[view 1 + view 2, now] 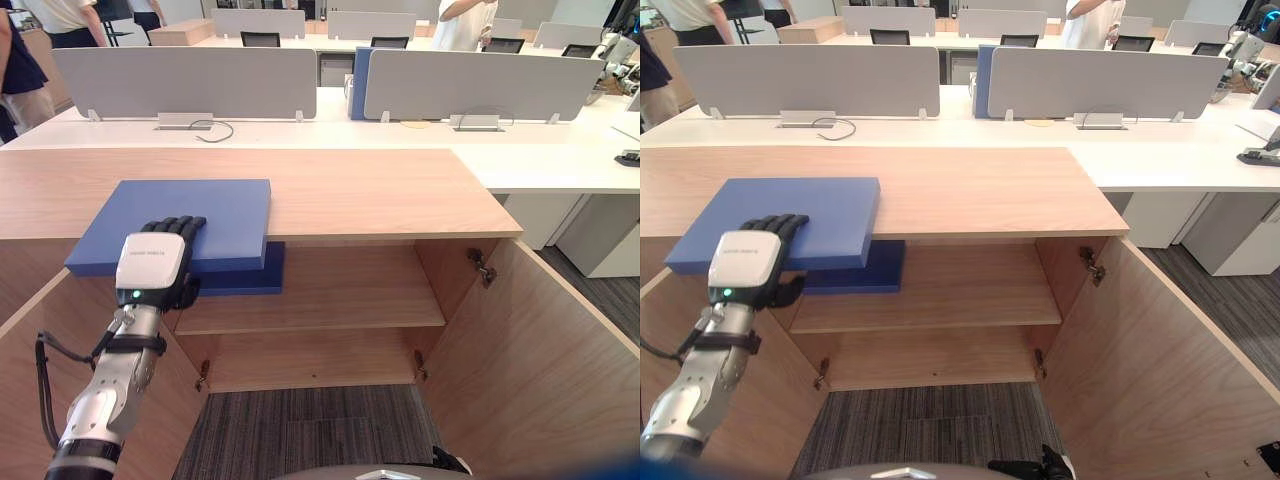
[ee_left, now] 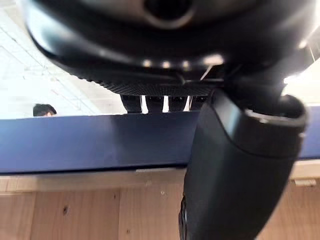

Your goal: Walk over to the cabinet, pick up the folder, carry it to the office cabinet, place the folder inside the office cabinet, then close the office cabinet door

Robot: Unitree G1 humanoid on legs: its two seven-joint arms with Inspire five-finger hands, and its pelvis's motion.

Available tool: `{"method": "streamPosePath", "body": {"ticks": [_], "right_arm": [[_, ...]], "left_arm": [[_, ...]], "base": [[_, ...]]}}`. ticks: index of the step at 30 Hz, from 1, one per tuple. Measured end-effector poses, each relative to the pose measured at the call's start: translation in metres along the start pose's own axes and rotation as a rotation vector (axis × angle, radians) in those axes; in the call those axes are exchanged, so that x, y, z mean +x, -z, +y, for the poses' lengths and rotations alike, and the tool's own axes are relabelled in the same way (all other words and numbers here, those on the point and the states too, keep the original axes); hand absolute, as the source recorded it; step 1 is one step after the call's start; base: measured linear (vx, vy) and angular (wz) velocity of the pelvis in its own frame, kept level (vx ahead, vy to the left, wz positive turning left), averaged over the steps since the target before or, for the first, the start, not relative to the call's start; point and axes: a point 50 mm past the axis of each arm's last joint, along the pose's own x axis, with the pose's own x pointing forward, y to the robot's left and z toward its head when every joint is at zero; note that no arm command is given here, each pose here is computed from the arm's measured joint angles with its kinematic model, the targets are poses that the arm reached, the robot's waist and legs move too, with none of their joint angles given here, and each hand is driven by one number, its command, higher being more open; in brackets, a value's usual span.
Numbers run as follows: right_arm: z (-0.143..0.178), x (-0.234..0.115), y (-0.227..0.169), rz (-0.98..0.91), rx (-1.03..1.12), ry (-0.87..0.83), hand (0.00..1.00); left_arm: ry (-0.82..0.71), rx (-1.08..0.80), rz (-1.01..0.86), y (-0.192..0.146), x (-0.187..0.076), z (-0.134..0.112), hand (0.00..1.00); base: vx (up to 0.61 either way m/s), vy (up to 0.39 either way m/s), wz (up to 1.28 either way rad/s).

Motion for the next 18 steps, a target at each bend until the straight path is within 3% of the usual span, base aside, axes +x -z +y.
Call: {"method": "streamPosePath", "body": {"ticks": [12,16,18], "right_arm": [[0.001,0.000,-0.003,-0.007,0.002,-0.001,1.00],[0.001,0.001,-0.004,-0.009,0.002,-0.001,1.00],[0.002,0.001,-0.003,-0.007,0.002,-0.003,1.00]], "left_arm": [[-0.138,0.026,-0.041,-0.005,0.027,0.025,0.00],[-0.151,0.012,-0.055,-0.011,0.025,0.030,0.00],[-0.185,-0.066,-0.064,-0.026,0.011,0.036,0.00]], "base": [[-0.01,0.001,-0.02],[0.00,0.000,0.00],[0.00,0.000,0.00]]}}
